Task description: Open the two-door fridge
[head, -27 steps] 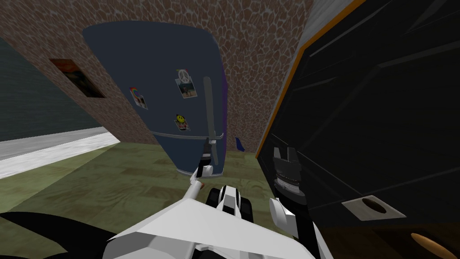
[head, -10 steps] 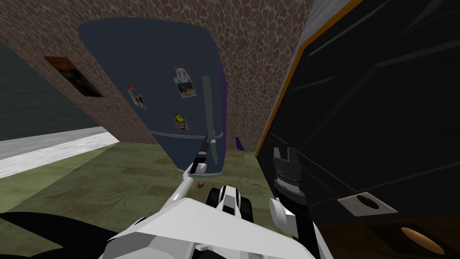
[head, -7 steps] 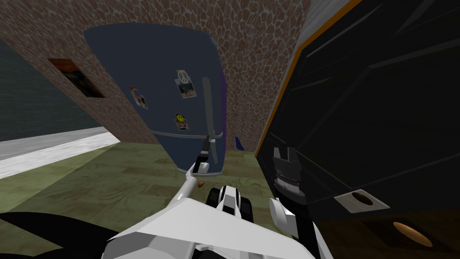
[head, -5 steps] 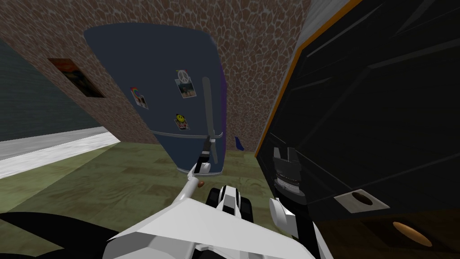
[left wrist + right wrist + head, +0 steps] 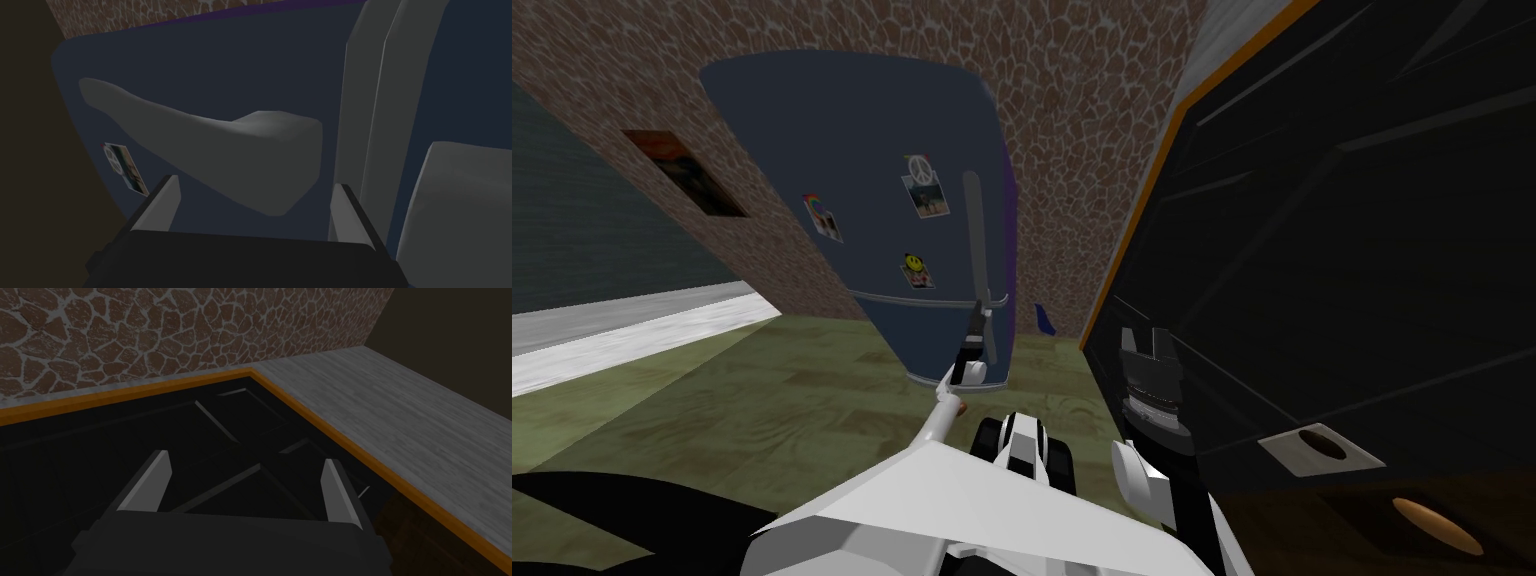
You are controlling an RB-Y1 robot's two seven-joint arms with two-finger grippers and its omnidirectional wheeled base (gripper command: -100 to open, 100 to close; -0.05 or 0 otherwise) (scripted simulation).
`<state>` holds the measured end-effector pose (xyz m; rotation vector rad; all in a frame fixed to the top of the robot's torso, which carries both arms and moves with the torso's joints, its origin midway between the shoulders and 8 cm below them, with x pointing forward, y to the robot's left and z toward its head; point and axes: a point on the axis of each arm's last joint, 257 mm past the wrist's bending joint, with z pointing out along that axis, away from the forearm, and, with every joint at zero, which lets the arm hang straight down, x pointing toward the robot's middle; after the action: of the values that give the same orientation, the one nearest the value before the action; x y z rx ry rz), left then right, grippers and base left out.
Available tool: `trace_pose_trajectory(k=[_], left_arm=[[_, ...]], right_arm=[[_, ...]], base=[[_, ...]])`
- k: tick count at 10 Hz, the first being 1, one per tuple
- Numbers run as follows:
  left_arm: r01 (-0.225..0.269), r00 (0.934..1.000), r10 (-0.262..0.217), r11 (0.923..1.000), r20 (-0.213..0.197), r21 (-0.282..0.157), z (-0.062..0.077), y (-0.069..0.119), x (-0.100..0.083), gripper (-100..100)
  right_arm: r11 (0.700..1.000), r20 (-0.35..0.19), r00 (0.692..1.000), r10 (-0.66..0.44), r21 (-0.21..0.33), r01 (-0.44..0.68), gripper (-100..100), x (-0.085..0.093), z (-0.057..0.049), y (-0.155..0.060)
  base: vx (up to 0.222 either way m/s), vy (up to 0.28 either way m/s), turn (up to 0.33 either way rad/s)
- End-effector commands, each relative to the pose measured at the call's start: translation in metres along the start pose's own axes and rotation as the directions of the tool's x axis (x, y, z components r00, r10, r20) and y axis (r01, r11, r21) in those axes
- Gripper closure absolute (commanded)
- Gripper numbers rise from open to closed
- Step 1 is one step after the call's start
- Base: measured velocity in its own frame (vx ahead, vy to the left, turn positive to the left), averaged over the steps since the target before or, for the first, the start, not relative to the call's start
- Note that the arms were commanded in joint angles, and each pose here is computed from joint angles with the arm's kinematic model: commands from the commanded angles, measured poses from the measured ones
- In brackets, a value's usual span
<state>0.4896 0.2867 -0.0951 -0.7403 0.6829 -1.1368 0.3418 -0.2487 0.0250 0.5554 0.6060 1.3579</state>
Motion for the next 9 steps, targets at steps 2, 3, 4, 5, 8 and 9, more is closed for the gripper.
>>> trace_pose_trajectory(k=[2,3,4,5,8,9], left_arm=[[0.004,1.0,-0.004,1.0,-0.008,-0.003,0.02,-0.006,0.005,-100],[0.004,1.0,-0.004,1.0,-0.006,-0.001,0.017,-0.005,0.004,-100],[0.001,1.0,-0.001,1.0,-0.003,-0.003,0.007,-0.001,0.002,100],[0.0,1.0,0.0,1.0,-0.002,-0.004,0.002,0.001,0.001,100],[0.017,0.9996,-0.017,0.9999,-0.022,0.0,0.0,-0.001,0.008,100],[0.034,0.9984,-0.034,0.9994,-0.045,0.004,0.002,-0.004,0.015,100]], right_arm=[[1.0,0.0,1.0,0.0,0.0,0.0,0,0.0,0.0,0.0],[1.0,0.0,1.0,0.0,0.0,0.0,0,0.0,0.0,0.0],[1.0,0.0,1.0,0.0,0.0,0.0,0,0.0,0.0,0.0],[1.0,0.0,1.0,0.0,0.0,0.0,0,0.0,0.0,0.0],[1.0,0.0,1.0,0.0,0.0,0.0,0,0.0,0.0,0.0],[1.0,0.0,1.0,0.0,0.0,0.0,0,0.0,0.0,0.0]], base=[[0.023,0.01,0.017],[0.012,0.004,0.002],[-0.007,-0.004,-0.038],[-0.023,-0.007,-0.025],[-0.06,0.021,-0.031],[-0.275,0.193,-0.125]])
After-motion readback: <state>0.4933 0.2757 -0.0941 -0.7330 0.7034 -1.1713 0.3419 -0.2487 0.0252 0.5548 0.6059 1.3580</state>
